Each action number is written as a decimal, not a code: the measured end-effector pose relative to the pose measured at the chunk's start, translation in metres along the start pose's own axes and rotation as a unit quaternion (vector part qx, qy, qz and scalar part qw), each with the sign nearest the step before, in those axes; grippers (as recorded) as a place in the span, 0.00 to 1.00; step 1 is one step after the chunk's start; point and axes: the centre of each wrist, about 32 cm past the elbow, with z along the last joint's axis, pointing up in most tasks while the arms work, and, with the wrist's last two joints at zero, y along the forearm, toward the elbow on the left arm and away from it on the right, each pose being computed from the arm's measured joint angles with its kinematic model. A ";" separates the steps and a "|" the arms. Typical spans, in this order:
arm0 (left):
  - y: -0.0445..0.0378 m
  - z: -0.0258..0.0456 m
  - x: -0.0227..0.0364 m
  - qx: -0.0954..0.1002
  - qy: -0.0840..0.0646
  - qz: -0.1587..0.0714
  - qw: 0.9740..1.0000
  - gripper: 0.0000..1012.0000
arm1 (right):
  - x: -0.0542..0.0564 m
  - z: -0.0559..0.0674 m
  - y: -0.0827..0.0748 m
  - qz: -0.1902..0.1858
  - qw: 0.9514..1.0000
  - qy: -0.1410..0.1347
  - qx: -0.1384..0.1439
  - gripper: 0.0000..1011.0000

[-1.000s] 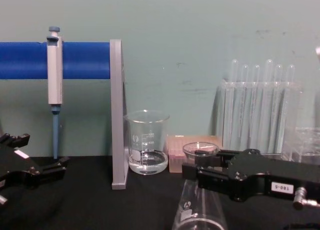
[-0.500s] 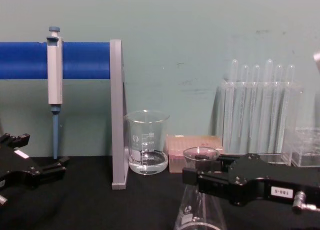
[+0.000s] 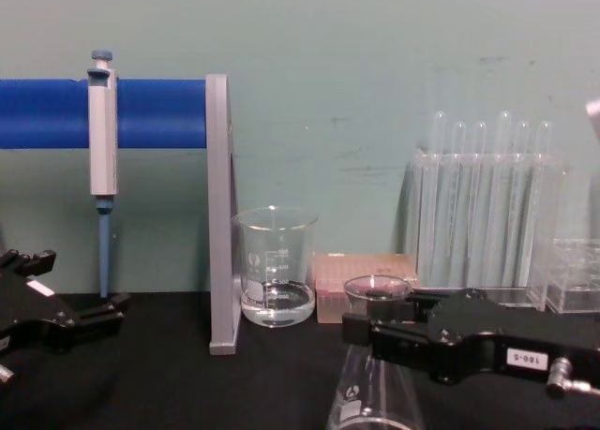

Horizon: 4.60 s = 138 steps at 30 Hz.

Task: Grasp the erlenmeyer flask with one hand, shake it three times, then place it back.

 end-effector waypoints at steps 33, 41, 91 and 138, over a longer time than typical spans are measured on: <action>0.0000 0.0000 0.0000 0.000 0.000 0.000 1.000 0.99 | 0.000 -0.001 -0.001 -0.002 1.000 0.002 -0.002 0.45; 0.0000 0.0000 0.0000 0.000 0.000 0.000 1.000 0.99 | 0.000 -0.002 -0.001 -0.002 1.000 0.002 -0.006 0.67; 0.0000 0.0000 0.0000 0.000 0.000 0.000 1.000 0.99 | -0.001 0.001 -0.005 0.004 1.000 0.003 -0.002 0.99; 0.0000 0.0000 0.0000 0.000 0.000 0.000 1.000 0.99 | -0.011 -0.004 -0.037 -0.264 0.964 -0.031 0.003 0.99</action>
